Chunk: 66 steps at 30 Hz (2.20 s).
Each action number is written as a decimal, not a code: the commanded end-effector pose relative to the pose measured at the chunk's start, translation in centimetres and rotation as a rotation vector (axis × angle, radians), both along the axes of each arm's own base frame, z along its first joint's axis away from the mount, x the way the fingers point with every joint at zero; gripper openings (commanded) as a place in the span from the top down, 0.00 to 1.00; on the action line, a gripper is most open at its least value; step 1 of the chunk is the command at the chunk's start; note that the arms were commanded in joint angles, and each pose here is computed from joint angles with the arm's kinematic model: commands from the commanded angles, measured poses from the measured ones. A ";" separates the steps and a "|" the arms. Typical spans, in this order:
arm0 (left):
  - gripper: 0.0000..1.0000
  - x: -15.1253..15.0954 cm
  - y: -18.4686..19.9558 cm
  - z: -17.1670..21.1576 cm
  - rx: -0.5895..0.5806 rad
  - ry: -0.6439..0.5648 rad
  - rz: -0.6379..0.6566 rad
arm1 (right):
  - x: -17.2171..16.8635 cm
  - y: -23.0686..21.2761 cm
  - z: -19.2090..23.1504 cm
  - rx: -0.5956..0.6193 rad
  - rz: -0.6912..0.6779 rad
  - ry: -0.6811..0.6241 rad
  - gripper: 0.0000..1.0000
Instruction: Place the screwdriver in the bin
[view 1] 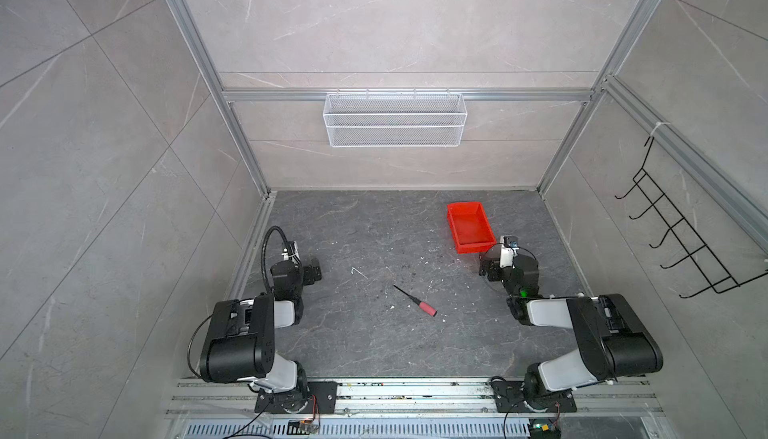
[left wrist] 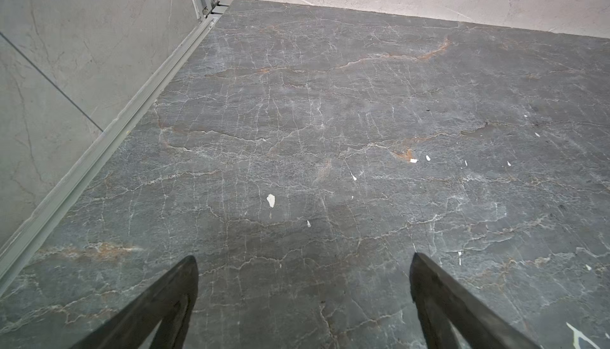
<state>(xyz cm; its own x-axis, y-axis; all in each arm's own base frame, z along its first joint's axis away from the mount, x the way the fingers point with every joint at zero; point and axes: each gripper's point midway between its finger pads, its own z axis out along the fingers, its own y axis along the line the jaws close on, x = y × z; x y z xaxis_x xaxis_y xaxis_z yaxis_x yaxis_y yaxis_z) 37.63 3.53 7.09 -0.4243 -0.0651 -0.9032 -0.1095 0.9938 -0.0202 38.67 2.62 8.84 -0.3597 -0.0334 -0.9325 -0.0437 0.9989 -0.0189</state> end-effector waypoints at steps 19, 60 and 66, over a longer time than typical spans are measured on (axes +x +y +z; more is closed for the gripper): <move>0.00 0.8 -0.2 1.5 -0.007 -0.054 -0.011 | 0.2 0.1 0.4 -0.007 0.002 -0.011 0.01; 0.00 -12.3 -21.7 10.4 0.131 0.080 -1.122 | -7.2 6.6 10.6 0.132 0.256 0.021 0.01; 0.00 -15.6 -23.6 10.1 0.091 0.051 -1.349 | -9.0 10.1 9.5 0.057 0.384 0.129 0.01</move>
